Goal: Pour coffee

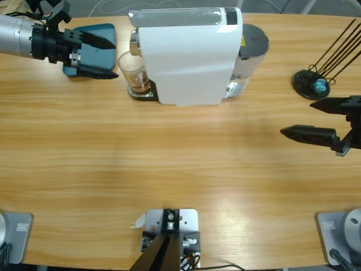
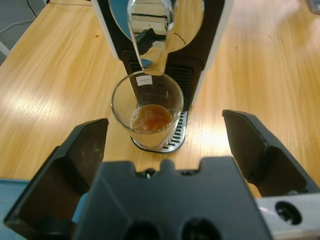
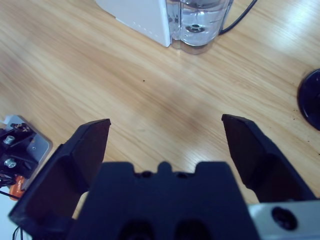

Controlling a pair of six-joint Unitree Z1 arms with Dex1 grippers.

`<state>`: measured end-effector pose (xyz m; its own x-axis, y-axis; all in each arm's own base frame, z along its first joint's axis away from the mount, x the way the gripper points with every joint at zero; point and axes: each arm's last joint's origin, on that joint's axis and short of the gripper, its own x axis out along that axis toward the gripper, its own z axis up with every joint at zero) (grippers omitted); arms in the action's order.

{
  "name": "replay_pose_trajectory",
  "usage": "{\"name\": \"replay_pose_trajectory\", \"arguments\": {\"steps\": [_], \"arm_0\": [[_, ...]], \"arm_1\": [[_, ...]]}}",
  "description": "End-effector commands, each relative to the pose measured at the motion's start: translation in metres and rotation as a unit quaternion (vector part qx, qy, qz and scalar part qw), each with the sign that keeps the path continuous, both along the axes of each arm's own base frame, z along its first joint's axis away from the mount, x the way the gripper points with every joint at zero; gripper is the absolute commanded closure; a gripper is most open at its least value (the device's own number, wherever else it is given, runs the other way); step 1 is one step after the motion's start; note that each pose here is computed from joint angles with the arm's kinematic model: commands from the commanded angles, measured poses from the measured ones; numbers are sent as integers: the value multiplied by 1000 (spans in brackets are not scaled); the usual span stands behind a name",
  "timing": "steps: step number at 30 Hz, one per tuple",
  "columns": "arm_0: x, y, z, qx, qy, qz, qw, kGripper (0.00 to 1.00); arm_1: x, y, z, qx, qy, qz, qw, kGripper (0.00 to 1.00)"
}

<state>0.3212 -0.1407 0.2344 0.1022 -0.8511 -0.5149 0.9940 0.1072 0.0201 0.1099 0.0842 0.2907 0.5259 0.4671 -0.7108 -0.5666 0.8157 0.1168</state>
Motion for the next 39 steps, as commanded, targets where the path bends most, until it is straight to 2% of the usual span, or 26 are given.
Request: {"name": "replay_pose_trajectory", "arguments": {"steps": [1,10,39], "arm_0": [[17,-9,-23,-1,27,-13,1000,0],[14,-28,-28,15,26,-29,999,0],[26,-50,-38,72,12,-6,997,0]], "arm_1": [[4,5,-5,-6,16,1,1000,0],[4,4,-6,-7,17,1,1000,0],[5,4,-6,-10,15,-2,1000,4]]}}
